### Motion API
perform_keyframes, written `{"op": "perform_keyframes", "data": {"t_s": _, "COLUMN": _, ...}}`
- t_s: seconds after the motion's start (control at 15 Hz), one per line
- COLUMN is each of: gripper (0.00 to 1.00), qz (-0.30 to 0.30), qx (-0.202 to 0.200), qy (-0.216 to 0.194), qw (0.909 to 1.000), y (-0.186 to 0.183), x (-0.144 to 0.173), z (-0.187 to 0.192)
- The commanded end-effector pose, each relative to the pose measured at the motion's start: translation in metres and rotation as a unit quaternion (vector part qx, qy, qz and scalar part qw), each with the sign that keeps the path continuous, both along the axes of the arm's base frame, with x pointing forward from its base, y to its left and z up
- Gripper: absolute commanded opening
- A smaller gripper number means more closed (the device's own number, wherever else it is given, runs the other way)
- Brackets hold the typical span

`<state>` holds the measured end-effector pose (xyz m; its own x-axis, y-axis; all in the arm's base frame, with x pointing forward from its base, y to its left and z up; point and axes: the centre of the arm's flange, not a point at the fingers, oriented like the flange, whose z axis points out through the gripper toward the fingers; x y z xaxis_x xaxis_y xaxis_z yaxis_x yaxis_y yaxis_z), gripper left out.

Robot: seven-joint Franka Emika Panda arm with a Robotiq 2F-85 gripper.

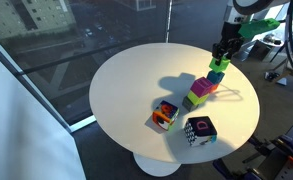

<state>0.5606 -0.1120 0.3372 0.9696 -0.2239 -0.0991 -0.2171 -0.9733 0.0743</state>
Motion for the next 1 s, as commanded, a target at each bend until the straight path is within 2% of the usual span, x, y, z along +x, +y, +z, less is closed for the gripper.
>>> {"op": "perform_keyframes", "data": {"t_s": 0.0, "gripper": 0.31, "qz": 0.021, "qx": 0.005, "qy": -0.001, "qw": 0.9998, "y": 0.008, "x": -0.013, "z": 0.025}}
{"op": "perform_keyframes", "data": {"t_s": 0.93, "gripper": 0.31, "qz": 0.090, "qx": 0.004, "qy": -0.023, "qw": 0.9957, "y": 0.075, "x": -0.036, "z": 0.061}}
